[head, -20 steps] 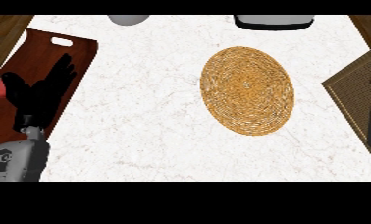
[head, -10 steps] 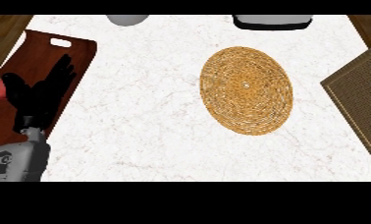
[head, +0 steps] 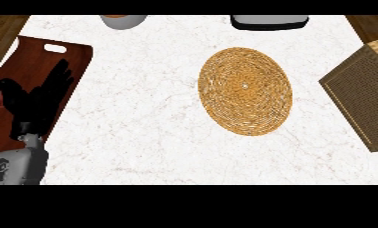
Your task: Pick the cupcake from the placemat and place it in the basket
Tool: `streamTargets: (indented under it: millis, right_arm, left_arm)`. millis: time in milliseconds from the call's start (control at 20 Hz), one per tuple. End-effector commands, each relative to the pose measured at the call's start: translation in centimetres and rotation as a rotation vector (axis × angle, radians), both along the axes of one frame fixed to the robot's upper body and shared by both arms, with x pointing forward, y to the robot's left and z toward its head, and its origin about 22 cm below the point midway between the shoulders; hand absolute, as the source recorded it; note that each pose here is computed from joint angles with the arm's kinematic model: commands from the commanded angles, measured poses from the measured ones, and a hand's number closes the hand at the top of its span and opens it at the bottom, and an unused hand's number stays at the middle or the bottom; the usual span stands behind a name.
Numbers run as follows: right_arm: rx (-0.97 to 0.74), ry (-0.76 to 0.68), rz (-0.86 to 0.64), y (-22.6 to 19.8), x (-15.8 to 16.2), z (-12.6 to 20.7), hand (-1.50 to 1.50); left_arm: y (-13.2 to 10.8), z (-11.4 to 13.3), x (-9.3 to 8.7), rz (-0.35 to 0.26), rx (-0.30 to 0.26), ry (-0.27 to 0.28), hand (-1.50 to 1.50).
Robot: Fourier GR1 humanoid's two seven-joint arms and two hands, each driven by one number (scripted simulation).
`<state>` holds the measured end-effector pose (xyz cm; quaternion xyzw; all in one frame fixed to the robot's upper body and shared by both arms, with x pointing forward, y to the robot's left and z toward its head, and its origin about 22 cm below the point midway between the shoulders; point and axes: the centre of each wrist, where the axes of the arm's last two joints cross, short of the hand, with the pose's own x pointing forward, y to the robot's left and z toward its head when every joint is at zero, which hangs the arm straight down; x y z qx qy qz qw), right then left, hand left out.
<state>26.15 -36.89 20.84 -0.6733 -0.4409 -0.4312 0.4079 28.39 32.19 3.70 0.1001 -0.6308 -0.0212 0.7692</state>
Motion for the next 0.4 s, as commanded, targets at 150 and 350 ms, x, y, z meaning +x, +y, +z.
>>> streamTargets:
  millis: [150,350]
  right_arm:
    - [0.094,0.064,0.097,2.5,-10.2,-0.5,-1.5]
    - [0.094,0.095,0.148,4.5,-16.0,-1.4,-1.5]
  left_arm:
    - [0.4,-2.5,-1.5,0.013,-0.006,0.019,0.0]
    - [1.4,-0.2,-0.7,0.034,0.012,-0.004,0.0]
